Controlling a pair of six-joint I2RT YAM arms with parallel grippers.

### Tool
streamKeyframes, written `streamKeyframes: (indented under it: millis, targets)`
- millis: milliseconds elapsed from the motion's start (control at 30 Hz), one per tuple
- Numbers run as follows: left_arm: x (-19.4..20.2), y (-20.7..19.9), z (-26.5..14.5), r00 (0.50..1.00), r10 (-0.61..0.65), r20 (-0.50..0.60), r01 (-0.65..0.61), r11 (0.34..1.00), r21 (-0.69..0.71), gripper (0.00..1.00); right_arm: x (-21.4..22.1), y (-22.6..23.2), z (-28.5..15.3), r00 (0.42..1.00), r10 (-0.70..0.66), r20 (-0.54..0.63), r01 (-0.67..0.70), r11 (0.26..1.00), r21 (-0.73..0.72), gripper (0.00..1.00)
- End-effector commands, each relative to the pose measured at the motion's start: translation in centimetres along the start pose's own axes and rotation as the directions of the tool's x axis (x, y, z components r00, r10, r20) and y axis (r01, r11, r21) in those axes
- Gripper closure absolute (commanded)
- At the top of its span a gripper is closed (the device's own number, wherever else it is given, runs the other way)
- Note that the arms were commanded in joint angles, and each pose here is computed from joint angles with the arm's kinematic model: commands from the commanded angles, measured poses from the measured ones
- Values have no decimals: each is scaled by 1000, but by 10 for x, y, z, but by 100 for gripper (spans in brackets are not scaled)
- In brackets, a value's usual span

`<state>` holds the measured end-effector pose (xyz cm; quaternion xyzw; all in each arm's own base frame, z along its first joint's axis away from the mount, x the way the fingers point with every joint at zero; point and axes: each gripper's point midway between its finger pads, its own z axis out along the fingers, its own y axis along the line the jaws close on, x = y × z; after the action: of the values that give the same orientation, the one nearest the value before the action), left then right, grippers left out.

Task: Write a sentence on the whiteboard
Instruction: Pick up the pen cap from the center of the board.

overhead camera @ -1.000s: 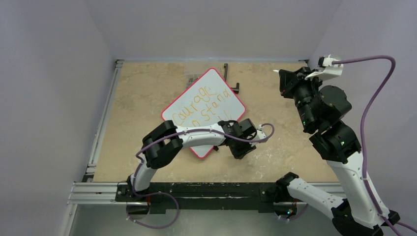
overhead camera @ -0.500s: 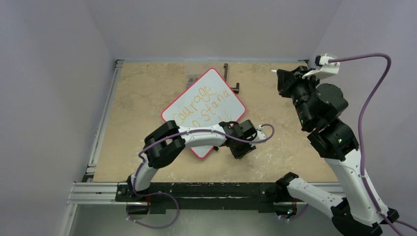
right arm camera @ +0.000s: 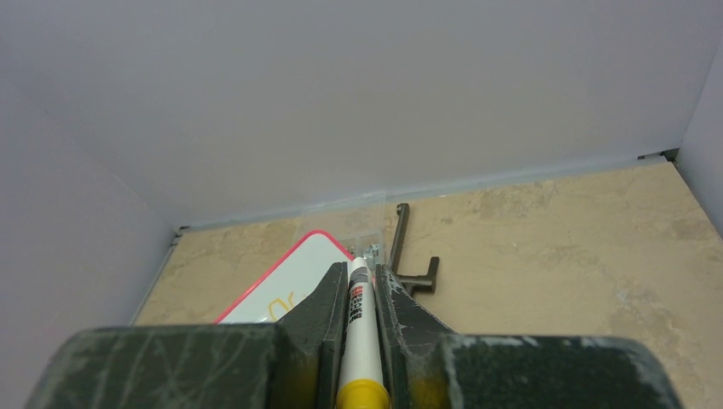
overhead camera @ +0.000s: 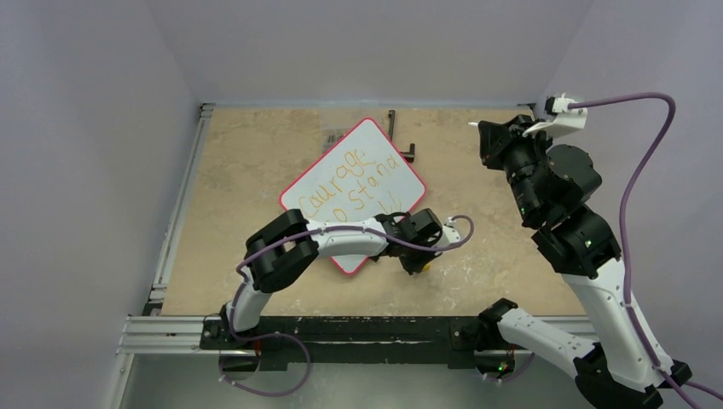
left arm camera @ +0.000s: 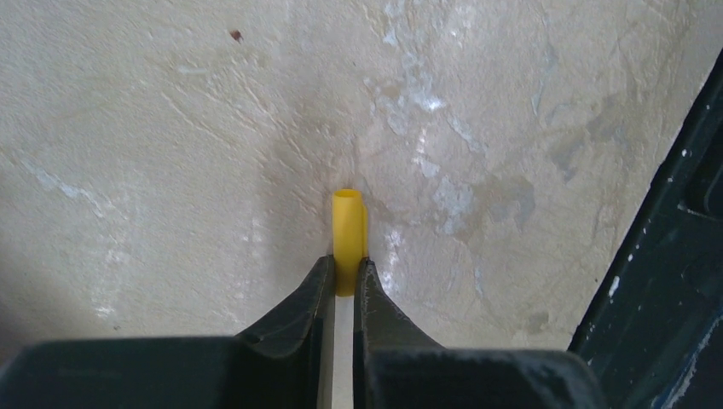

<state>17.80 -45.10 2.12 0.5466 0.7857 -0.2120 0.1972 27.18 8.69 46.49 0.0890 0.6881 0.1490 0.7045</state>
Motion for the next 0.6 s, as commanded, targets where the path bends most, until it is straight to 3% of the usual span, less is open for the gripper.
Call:
streamKeyframes:
  millis: [0,233,567]
  targets:
    - [15,-10,-19,1000,4,-12,-3,1000,31,100,2,2,1,1000,26,0,-26,1000,-7,100]
    - [-4,6,-89,996,-26,90,25,1000,11,100,1,15,5,999,38,-13,-39,997,-61,100]
    - [-21,51,-209,969,39,243,5,984,-178,100,21,33,14,996,70,-63,-78,988,-136,100]
